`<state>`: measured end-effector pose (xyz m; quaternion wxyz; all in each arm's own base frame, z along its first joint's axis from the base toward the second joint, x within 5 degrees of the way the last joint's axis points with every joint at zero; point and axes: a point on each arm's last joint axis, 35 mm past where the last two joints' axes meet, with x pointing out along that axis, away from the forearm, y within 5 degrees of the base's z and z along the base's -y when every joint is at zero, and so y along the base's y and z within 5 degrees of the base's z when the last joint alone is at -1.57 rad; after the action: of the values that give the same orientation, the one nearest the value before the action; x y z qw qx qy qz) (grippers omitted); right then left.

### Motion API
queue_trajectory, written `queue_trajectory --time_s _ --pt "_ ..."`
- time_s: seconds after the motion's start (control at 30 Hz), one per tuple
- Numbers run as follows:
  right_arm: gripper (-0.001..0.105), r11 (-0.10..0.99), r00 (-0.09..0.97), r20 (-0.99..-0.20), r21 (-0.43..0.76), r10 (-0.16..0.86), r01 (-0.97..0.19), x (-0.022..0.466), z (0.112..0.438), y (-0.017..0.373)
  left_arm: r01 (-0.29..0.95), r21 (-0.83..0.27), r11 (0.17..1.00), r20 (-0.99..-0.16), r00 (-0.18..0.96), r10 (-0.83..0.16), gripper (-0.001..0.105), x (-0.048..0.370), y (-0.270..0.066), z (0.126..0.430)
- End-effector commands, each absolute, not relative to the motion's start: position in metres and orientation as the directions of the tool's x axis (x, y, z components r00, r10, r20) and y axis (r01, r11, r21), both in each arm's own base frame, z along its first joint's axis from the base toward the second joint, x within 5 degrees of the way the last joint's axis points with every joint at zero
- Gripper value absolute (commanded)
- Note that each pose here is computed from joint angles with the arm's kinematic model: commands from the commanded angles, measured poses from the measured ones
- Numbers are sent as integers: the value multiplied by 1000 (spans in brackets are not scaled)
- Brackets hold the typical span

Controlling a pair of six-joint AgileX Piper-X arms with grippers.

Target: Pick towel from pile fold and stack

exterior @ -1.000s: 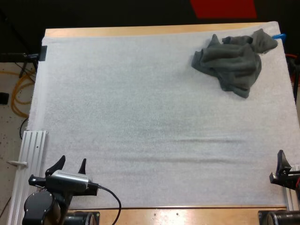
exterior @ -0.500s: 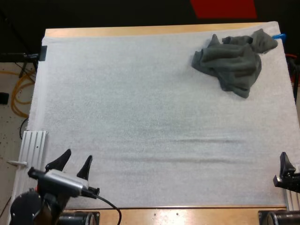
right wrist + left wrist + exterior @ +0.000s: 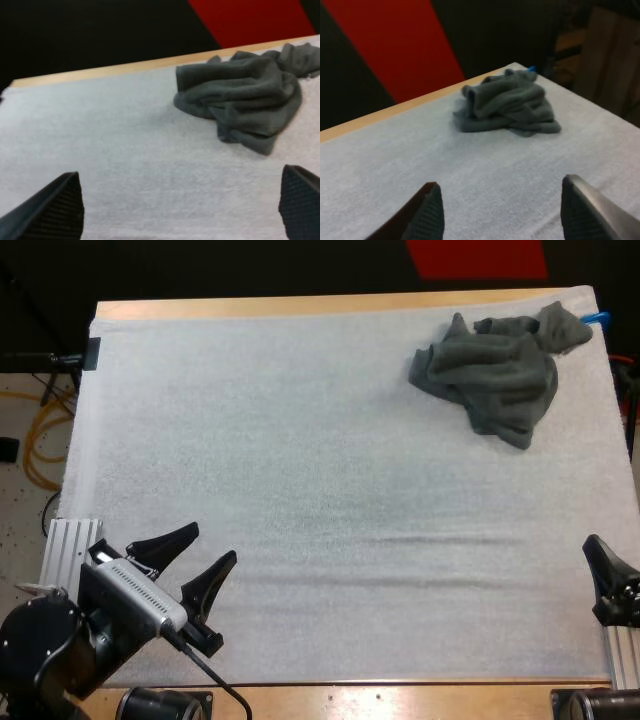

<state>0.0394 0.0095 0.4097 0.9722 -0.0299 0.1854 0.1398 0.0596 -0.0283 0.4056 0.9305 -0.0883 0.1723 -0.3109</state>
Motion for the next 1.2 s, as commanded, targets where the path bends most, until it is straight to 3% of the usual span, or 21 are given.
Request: queue_trajectory --time_s 0.0,0.2,0.4,0.77,1.17 --pt "77 959 881 -389 24 270 -284 40 409 10 559 -279 781 -259 740 -621 51 62 -30 408" --pt "77 978 859 -472 38 197 -204 76 405 8 555 -286 781 -274 734 -622 51 65 -30 407" --pt "77 984 804 -568 70 175 -165 158 388 10 556 -288 779 -275 732 -624 51 65 -30 407" --pt "77 976 724 -672 218 155 -8 330 303 14 559 -300 773 -286 721 -631 51 64 -31 405" --pt "77 851 686 -709 454 166 263 424 212 17 578 -307 756 -282 704 -652 51 64 -31 405"
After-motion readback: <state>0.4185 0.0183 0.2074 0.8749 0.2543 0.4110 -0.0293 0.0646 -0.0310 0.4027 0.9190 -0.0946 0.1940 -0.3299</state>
